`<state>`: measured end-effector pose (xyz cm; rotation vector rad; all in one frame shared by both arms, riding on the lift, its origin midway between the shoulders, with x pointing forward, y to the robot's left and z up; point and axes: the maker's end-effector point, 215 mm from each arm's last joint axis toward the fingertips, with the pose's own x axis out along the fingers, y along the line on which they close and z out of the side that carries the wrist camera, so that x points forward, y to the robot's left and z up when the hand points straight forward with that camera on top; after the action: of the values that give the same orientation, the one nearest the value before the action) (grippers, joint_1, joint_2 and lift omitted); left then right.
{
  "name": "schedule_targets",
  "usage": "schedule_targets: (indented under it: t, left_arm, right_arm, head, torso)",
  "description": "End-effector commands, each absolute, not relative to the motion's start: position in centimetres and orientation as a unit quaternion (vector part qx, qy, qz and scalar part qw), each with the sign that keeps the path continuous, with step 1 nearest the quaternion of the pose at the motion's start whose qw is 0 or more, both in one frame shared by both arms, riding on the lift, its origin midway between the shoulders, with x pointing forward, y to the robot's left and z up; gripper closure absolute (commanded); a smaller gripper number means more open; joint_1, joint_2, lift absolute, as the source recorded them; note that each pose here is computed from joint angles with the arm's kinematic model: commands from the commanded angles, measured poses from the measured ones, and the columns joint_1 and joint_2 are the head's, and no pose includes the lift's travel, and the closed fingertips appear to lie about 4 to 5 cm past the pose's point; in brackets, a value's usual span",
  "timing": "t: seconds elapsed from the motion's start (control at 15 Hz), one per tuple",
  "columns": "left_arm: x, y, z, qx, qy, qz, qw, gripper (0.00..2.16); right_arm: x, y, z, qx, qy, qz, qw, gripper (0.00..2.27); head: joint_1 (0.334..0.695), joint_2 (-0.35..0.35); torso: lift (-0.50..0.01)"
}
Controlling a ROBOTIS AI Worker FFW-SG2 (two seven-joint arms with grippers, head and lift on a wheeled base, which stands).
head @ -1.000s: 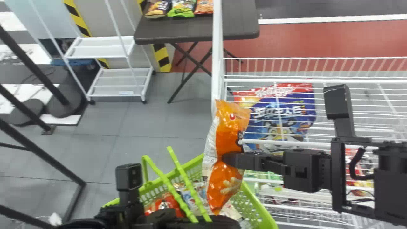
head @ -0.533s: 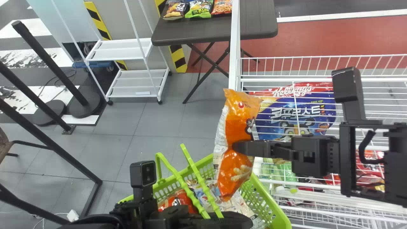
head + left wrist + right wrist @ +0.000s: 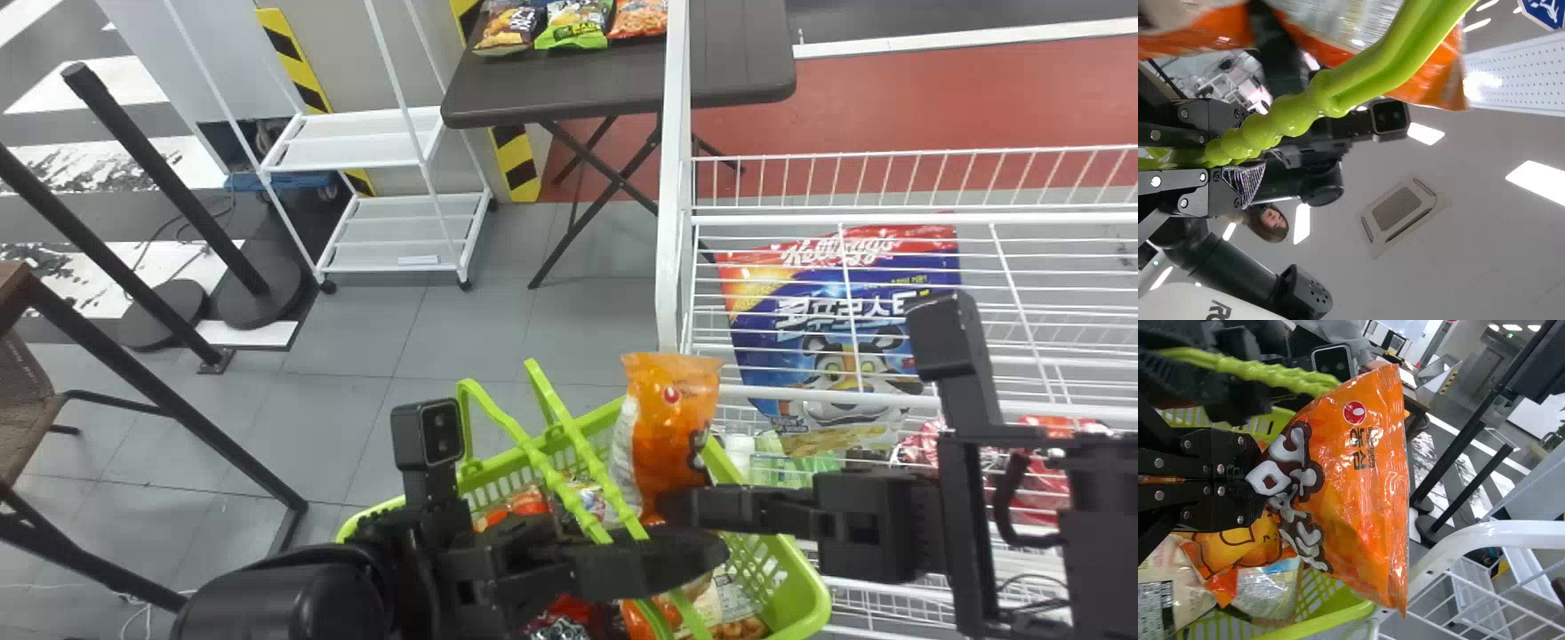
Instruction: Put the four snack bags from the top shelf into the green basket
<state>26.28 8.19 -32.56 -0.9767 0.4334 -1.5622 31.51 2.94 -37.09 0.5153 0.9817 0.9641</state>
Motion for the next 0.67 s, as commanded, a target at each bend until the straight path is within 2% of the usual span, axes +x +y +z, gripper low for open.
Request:
schedule_targets:
  t: [0.0, 0.07, 0.13, 0.2, 0.4, 0.6]
  left_arm:
    - [26.5, 8.3, -31.9, -0.421, 0.178, -0.675, 0.58, 2.15]
    - [26.5, 8.3, -31.9, -0.421, 0.178, -0.675, 0.58, 2.15]
    - [26.5, 8.3, -31.9, -0.421, 0.177, -0.675, 0.579, 2.15]
    - [26.5, 8.4, -31.9, -0.423, 0.177, -0.674, 0.579, 2.15]
    - [26.7, 9.1, -31.7, -0.43, 0.171, -0.669, 0.582, 2.15]
    - [26.6, 9.7, -32.2, -0.44, 0.171, -0.66, 0.585, 2.15]
  right_arm:
    - [30.9, 2.8, -38.1, 0.234, 0.46, 0.438, 0.736, 2.0]
    - [30.8, 2.8, -38.2, 0.235, 0.462, 0.438, 0.734, 1.44]
    - [30.8, 2.8, -38.1, 0.234, 0.462, 0.439, 0.734, 0.52]
    - [30.7, 2.8, -37.9, 0.234, 0.46, 0.442, 0.734, 0.0]
    - [30.7, 2.3, -37.1, 0.242, 0.451, 0.448, 0.733, 0.03]
    - [31.4, 1.4, -33.6, 0.257, 0.414, 0.462, 0.741, 0.03]
  head:
    - [0.695, 0.229]
    - [0.695, 0.228]
    - [0.695, 0.227]
    - [0.695, 0.228]
    - [0.695, 0.23]
    - [0.695, 0.232]
  torso:
    - [0.0]
    - [0.0]
    - [0.0]
    - [0.0]
    - [0.0]
    - [0.0]
